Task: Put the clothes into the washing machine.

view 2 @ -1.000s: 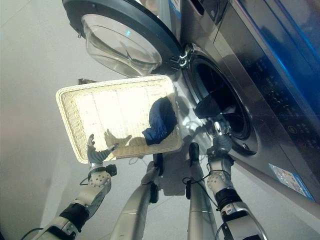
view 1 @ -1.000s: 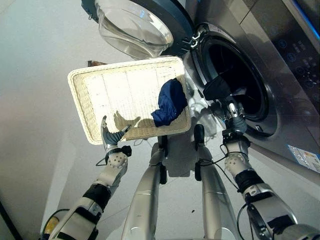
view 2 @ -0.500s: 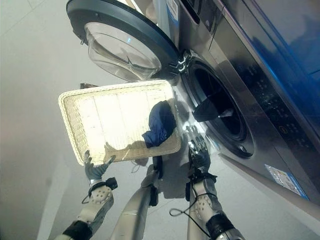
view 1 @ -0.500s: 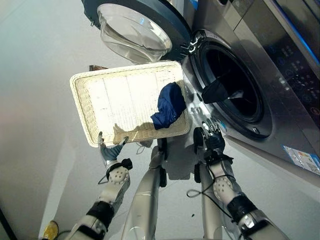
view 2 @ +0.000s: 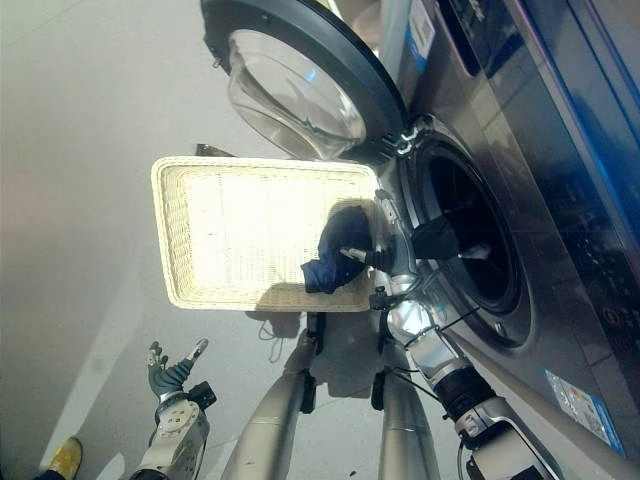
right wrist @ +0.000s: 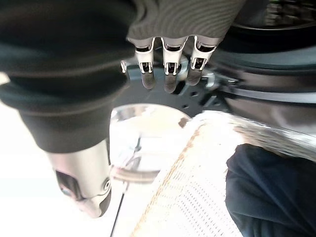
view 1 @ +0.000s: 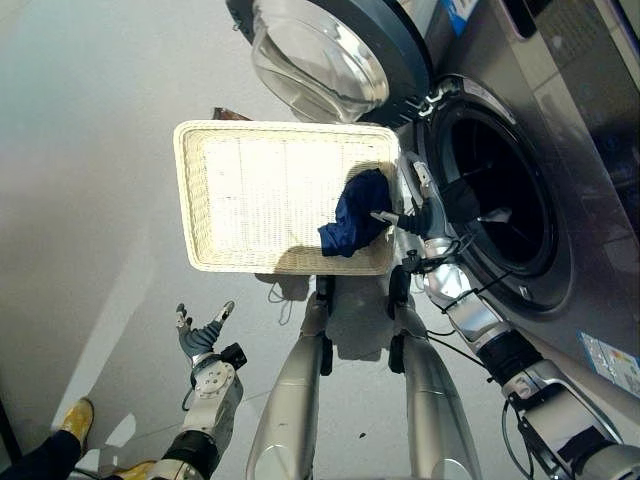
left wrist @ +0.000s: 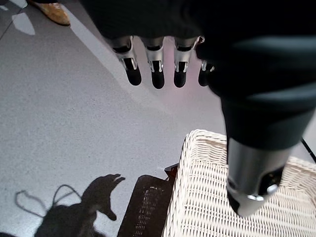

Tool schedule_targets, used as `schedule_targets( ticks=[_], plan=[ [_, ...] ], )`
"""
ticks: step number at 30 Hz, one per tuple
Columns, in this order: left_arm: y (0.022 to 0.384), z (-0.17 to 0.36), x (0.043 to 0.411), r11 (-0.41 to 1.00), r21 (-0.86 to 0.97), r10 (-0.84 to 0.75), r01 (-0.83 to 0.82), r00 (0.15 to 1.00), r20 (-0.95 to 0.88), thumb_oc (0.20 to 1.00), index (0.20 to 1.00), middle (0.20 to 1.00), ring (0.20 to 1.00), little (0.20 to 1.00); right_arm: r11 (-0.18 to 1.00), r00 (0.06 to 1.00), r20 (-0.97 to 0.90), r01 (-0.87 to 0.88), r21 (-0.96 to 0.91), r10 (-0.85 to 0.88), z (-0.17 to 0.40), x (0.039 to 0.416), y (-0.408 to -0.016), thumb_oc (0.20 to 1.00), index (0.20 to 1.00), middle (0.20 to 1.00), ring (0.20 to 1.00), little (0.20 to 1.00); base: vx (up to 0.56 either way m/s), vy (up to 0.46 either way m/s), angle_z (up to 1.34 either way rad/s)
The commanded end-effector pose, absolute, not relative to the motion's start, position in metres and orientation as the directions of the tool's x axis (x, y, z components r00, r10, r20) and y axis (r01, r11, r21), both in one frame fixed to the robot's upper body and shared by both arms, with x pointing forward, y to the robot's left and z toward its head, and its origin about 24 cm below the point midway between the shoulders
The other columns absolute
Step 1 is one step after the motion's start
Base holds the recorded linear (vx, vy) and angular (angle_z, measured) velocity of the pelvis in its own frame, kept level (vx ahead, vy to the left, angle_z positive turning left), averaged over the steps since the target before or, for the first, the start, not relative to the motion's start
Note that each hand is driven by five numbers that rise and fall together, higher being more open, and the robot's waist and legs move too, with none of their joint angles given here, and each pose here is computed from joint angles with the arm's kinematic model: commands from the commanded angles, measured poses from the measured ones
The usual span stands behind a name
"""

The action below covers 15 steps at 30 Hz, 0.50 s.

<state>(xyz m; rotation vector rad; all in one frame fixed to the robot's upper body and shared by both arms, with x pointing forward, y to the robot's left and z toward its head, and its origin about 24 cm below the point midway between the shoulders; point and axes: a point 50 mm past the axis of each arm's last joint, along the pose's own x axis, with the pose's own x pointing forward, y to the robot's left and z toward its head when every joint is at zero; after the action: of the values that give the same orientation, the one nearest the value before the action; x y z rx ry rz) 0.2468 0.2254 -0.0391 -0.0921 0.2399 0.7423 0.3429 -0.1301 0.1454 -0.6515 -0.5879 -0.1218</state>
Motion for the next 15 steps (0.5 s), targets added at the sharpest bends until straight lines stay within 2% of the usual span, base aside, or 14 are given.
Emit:
schedule_targets(
  ticks=[1,6,7,8,10,15],
  plan=[
    [0.239,-0.036,0.248,0.724,-0.008,0.671,-0.69,0.706,-0.227,1.0,1.0,1.0,1.0,1.0,0.708,0.812,0.577,0.356,-0.61,0.089,0.146,0.341,-0.135,1.0,1.0,1.0,1.0,1.0,0.0,-0.002,0.09],
    [0.235,-0.038,0.252,0.779,0.004,0.611,-0.627,0.756,-0.235,1.0,1.0,1.0,1.0,1.0,0.547,0.831,0.54,0.393,-0.739,0.132,0.15,0.356,-0.141,1.0,1.0,1.0,1.0,1.0,0.0,-0.01,0.09],
    [0.233,-0.037,0.254,0.793,0.006,0.594,-0.609,0.771,-0.232,1.0,1.0,1.0,1.0,1.0,0.485,0.859,0.493,0.377,-0.789,0.135,0.148,0.362,-0.144,1.0,1.0,1.0,1.0,1.0,0.0,-0.023,0.11],
    [0.233,-0.037,0.255,0.795,0.006,0.591,-0.606,0.773,-0.231,1.0,1.0,1.0,1.0,1.0,0.477,0.863,0.486,0.373,-0.796,0.136,0.148,0.363,-0.145,1.0,1.0,1.0,1.0,1.0,0.0,-0.04,0.14],
    [0.233,-0.035,0.259,0.814,0.01,0.568,-0.581,0.792,-0.222,1.0,1.0,1.0,1.0,1.0,0.323,0.945,0.313,0.269,-0.907,0.094,0.135,0.376,-0.159,1.0,1.0,1.0,1.0,1.0,0.01,-0.038,0.1],
    [0.234,-0.028,0.266,0.834,0.024,0.545,-0.552,0.814,-0.201,1.0,1.0,1.0,1.0,1.0,0.109,0.999,0.03,0.034,-0.993,-0.032,0.105,0.384,-0.187,1.0,1.0,1.0,1.0,1.0,0.01,-0.079,0.09]
  ],
)
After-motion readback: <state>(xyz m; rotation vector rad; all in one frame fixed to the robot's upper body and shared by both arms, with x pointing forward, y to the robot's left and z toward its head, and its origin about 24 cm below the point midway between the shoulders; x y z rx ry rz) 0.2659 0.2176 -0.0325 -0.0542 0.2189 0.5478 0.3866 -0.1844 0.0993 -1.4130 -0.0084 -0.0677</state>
